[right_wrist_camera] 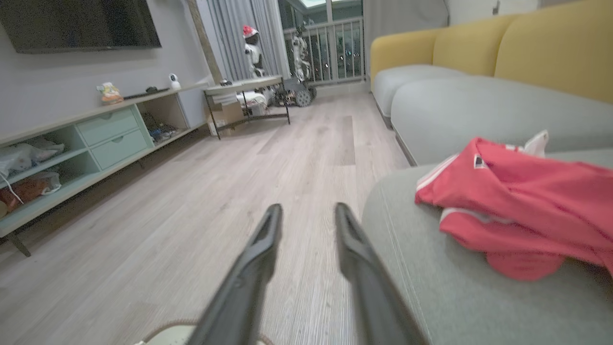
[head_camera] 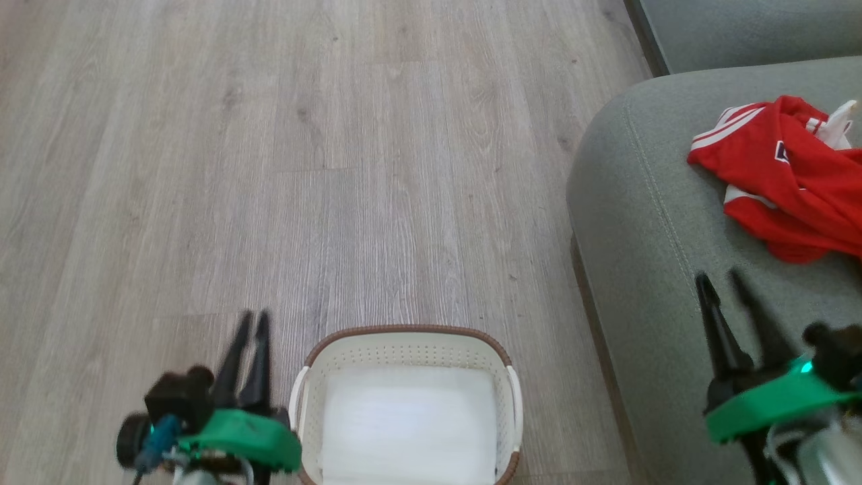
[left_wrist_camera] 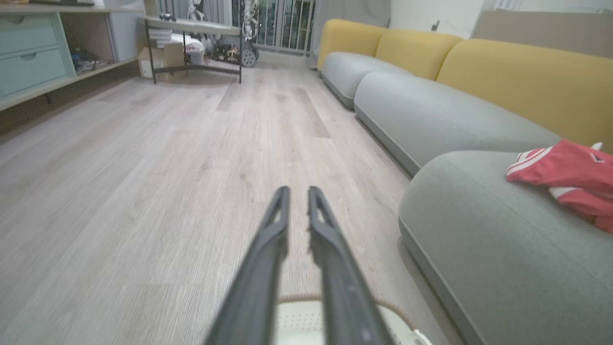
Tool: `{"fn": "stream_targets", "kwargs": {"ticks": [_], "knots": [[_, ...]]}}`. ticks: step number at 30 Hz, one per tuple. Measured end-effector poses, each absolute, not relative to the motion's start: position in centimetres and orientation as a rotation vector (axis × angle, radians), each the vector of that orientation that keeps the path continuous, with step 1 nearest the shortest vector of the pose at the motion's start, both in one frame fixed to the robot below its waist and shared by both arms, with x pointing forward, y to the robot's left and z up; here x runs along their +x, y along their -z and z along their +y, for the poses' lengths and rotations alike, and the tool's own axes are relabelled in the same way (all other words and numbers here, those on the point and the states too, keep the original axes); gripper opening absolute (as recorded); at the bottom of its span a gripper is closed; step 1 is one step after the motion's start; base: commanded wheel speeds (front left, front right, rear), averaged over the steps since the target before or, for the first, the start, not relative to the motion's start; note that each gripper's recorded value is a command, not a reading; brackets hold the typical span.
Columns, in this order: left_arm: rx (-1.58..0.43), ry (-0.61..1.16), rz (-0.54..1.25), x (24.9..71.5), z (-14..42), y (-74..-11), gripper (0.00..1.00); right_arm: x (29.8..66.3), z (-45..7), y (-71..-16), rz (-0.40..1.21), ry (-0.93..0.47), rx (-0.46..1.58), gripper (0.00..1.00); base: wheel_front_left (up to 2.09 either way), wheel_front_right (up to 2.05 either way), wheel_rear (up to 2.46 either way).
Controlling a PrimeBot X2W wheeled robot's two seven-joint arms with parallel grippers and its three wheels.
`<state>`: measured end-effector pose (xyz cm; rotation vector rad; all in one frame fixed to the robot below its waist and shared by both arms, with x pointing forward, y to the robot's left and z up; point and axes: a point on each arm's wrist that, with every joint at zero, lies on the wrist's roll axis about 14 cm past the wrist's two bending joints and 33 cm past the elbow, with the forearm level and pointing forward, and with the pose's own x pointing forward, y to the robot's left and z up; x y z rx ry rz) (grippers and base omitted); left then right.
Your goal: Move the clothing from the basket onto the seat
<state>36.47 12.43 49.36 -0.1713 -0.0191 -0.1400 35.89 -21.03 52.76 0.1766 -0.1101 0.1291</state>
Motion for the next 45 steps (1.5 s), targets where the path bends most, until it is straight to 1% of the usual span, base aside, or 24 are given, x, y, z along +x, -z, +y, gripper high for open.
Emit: {"fn": "stream_targets", "kwargs": {"ticks": [3, 6, 45], "knots": [[-0.171, 0.129, 0.052, 35.5, 12.6, -47.1, 0.00, 35.1, -20.7, -50.3, -0.037, -0.118, 0.198, 0.00, 0.00, 0.00, 0.00], [-0.202, 0.115, 0.085, 35.1, 12.9, -46.3, 0.00, 34.7, -20.5, -49.6, -0.011, -0.110, 0.234, 0.00, 0.00, 0.00, 0.00], [-0.626, -0.007, 0.167, 35.7, 15.4, -45.5, 0.00, 35.5, -21.6, -48.6, 0.041, 0.008, 0.643, 0.00, 0.00, 0.00, 0.00]]}}
